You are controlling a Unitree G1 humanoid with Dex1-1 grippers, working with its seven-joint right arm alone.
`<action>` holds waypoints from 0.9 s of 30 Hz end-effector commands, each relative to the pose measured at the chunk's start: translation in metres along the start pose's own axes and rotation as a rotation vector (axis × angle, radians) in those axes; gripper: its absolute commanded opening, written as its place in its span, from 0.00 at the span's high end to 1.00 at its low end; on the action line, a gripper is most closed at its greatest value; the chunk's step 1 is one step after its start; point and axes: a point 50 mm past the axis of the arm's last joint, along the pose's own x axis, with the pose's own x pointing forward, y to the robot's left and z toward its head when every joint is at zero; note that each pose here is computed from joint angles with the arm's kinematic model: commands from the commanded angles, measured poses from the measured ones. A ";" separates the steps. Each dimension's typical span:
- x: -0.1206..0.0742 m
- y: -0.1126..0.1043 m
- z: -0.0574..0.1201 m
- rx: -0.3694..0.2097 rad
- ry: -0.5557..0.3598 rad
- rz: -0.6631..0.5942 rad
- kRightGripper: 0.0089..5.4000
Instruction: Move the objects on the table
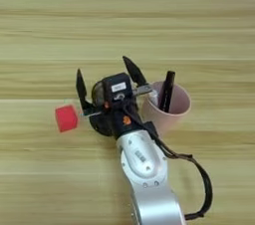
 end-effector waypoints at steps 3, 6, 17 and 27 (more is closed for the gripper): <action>-0.003 -0.017 0.018 -0.053 -0.122 -0.056 0.01; -0.005 -0.022 0.019 -0.077 -0.132 -0.073 0.01; -0.014 -0.038 0.010 -0.114 -0.100 -0.121 0.01; -0.017 -0.055 0.002 -0.152 -0.074 -0.168 0.01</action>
